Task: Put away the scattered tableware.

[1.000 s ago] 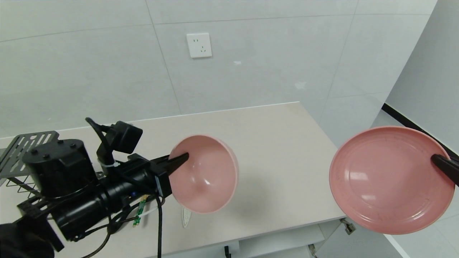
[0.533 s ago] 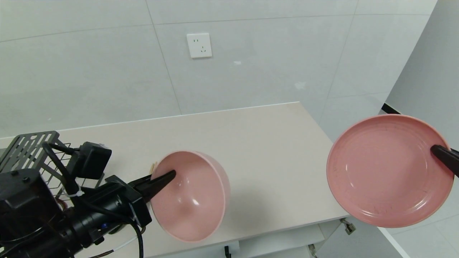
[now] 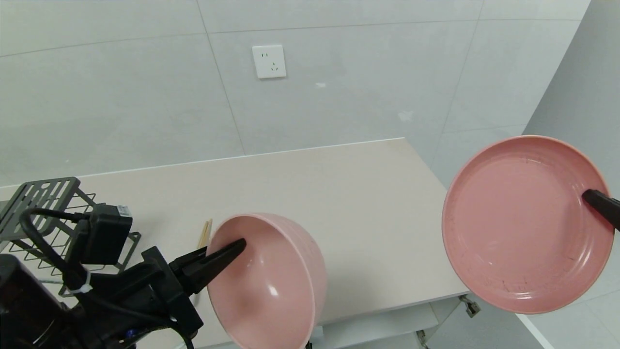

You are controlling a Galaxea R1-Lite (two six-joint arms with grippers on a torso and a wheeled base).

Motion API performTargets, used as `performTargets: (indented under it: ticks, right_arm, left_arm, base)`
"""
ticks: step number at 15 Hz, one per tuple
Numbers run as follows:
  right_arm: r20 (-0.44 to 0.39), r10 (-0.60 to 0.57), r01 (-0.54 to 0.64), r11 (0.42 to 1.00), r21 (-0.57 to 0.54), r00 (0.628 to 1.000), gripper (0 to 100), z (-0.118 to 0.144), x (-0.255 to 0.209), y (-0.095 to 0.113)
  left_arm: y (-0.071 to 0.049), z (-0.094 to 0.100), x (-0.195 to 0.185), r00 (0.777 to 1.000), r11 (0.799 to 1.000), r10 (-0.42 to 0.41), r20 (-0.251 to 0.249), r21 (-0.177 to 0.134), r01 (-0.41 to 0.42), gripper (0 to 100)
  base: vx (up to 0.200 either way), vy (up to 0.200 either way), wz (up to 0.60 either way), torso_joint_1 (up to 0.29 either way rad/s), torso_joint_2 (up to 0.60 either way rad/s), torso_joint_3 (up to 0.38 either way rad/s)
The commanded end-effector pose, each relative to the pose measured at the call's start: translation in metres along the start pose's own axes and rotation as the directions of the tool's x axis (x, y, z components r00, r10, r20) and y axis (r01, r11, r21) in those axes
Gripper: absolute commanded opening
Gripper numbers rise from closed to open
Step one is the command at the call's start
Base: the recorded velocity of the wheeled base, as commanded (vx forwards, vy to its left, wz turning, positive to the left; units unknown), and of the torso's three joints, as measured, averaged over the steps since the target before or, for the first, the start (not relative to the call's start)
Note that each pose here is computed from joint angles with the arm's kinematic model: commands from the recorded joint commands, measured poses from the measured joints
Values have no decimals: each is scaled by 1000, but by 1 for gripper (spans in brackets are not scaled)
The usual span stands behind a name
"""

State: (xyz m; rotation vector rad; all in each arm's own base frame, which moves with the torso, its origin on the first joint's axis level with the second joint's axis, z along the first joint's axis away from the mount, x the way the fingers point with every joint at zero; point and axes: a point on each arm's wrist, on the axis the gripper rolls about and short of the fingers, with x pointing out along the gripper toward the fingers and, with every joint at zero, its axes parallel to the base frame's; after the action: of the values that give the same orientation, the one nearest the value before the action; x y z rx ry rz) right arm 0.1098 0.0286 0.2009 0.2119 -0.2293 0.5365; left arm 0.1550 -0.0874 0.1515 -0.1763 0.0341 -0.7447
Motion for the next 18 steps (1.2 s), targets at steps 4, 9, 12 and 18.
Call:
performTargets:
  ticks: [4,9,12,18]
  right_arm:
    - [-35,6,-8,998,-61,999,0,-8,-1,0]
    - [-70,19,-27,993,-113,997,0,-15,3,0]
    - [-93,98,-106,991,-85,991,0,-18,10,8]
    - [-122,96,-115,979,-166,988,0,-27,24,4]
  left_arm:
    - [-9,-3,12,994,997,23,106,73,-31,0]
    - [-10,-16,19,996,992,72,49,104,-77,0]
    - [-18,-35,36,999,995,23,-42,95,-19,0]
    - [-15,-27,52,987,972,155,34,175,-159,0]
  base:
    - [0,0,0,0,0,0]
    - [0,0,0,0,0,0]
    - [0,0,0,0,0,0]
    - [0,0,0,0,0,0]
